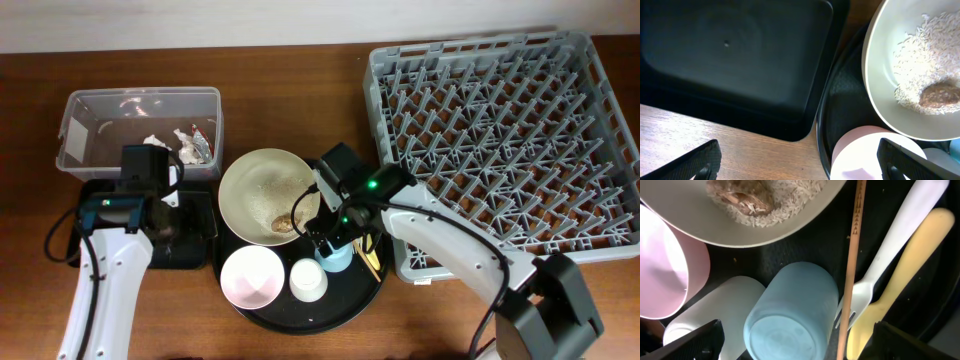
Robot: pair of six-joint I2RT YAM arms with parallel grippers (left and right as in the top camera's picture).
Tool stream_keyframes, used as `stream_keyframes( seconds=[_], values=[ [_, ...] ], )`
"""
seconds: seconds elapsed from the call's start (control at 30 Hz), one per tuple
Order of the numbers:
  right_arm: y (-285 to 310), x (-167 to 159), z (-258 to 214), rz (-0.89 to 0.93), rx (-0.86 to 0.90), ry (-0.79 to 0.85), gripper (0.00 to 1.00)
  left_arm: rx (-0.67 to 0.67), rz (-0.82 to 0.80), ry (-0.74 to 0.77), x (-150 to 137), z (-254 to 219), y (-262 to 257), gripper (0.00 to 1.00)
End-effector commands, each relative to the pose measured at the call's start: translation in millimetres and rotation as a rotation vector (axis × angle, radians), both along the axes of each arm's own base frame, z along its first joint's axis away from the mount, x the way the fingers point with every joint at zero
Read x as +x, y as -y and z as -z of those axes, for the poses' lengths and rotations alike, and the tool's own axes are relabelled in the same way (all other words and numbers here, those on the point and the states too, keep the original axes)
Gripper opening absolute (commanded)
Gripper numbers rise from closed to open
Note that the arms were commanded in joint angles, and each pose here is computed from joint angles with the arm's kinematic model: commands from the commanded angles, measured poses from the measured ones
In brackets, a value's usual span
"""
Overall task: Sort waste into correct bins and load items into the dishwasher rack
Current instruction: 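Grasp the light-blue cup with the right gripper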
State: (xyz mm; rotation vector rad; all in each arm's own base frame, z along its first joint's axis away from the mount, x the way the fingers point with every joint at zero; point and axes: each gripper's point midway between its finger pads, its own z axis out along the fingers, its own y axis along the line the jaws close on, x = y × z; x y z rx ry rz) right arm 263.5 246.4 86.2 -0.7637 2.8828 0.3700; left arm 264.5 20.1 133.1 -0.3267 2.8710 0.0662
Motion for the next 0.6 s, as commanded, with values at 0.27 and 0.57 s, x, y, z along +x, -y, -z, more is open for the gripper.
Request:
stream_keyframes(
  seconds=[0.27,0.57],
  values=[
    [2,-18,37,0.156,-0.092,-0.166,0.86,0.006,-0.021,0.013,4,1,-3,0.99],
    [6,-22,37,0.174,-0.107,-0.184,0.65,0.0,-0.019,0.014,4,1,-2,0.99]
  ],
)
